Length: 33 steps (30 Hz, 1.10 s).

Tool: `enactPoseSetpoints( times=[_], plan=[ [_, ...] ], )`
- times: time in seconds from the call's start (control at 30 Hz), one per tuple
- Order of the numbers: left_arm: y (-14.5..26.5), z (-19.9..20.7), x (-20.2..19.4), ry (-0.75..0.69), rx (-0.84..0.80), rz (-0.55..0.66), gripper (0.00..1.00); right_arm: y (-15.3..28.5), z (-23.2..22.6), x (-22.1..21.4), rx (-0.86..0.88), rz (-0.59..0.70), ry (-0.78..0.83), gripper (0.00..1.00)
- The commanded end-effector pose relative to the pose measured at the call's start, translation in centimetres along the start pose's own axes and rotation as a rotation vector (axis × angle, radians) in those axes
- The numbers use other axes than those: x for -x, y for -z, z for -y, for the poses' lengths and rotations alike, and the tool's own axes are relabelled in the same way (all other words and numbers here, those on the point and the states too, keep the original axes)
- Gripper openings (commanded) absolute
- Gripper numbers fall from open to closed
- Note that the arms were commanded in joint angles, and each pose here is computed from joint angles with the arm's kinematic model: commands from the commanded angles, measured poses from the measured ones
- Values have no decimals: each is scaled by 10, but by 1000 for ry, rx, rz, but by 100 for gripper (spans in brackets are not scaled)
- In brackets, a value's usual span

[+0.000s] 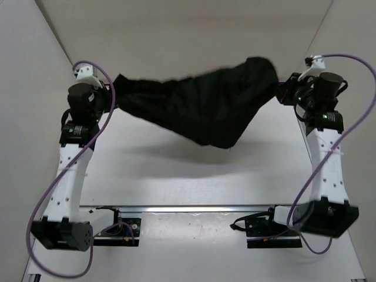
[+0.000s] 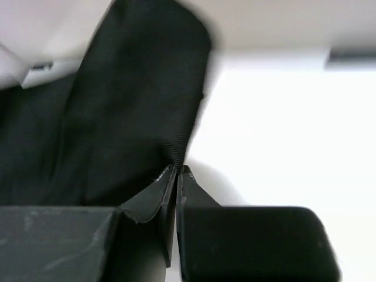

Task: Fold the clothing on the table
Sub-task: Flatten the skirt out

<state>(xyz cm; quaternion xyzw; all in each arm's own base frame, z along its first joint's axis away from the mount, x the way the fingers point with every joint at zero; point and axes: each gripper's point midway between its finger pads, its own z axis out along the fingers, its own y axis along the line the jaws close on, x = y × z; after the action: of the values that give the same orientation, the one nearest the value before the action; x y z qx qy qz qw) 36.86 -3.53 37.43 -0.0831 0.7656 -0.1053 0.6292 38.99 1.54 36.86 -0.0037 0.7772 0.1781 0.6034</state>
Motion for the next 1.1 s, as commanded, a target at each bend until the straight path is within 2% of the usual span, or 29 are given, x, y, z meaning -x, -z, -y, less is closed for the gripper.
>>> enactPoseSetpoints(
  times=[0.0, 0.07, 0.17, 0.23, 0.27, 0.3, 0.33, 0.4, 0.43, 0.5, 0.57, 0.63, 0.7, 0.73, 0.8, 0.83, 0.9, 0.93, 1.03, 1.07],
  plan=[
    [-22, -25, -66, -23, 100, -182, 0, -18, 28, -67, 29, -203, -141, 0],
    [-24, -26, -61, -40, 124, -143, 0, -22, 30, -67, 4, -162, -115, 0],
    [-38, -30, -58, 52, 86, -162, 0, -30, 31, -55, 17, -150, -123, 0],
    [-48, -16, -37, 48, 53, -129, 0, -45, 29, -46, 48, -164, -134, 0],
    [-56, -10, -40, 55, 27, -156, 0, -45, 20, -19, 75, -134, -116, 0],
    [-63, 7, -15, 77, -25, -127, 0, -48, 10, 14, 103, -92, -102, 0],
    [-55, 22, 27, 79, -65, -60, 0, -49, 8, 29, 109, -70, -92, 0],
    [-37, 50, 92, 64, -109, 69, 0, -24, -24, 119, 154, 111, 9, 1],
    [-13, 59, 133, 54, -112, 180, 0, 0, -43, 154, 166, 202, 52, 0],
    [45, 55, 188, 51, -81, 374, 0, 38, -50, 187, 167, 317, 104, 1],
    [78, 34, 196, 50, -6, 457, 0, 63, -51, 186, 165, 339, 118, 0],
    [90, 13, 172, 22, 100, 434, 0, 54, -30, 139, 86, 251, 100, 0],
    [40, -19, 77, -19, 195, 215, 0, 18, 6, 61, 13, 94, 51, 0],
    [25, -25, 44, -27, 203, 139, 0, -3, 26, 2, -11, -37, -20, 0],
    [-13, -45, -81, -1, 193, -161, 0, -26, 43, -74, 32, -204, -137, 0],
    [-19, -46, -112, 10, 184, -242, 0, -34, 46, -111, 48, -281, -213, 0],
    [-25, -47, -168, 32, 155, -361, 0, -43, 49, -135, 45, -315, -234, 0],
    [-25, -49, -178, 26, 161, -382, 0, -46, 50, -137, 22, -318, -219, 0],
    [-32, -61, -182, 50, 187, -379, 0, -48, 56, -117, -11, -269, -163, 0],
    [-34, -63, -170, 67, 188, -350, 0, -48, 57, -105, -14, -258, -155, 0]
  ],
)
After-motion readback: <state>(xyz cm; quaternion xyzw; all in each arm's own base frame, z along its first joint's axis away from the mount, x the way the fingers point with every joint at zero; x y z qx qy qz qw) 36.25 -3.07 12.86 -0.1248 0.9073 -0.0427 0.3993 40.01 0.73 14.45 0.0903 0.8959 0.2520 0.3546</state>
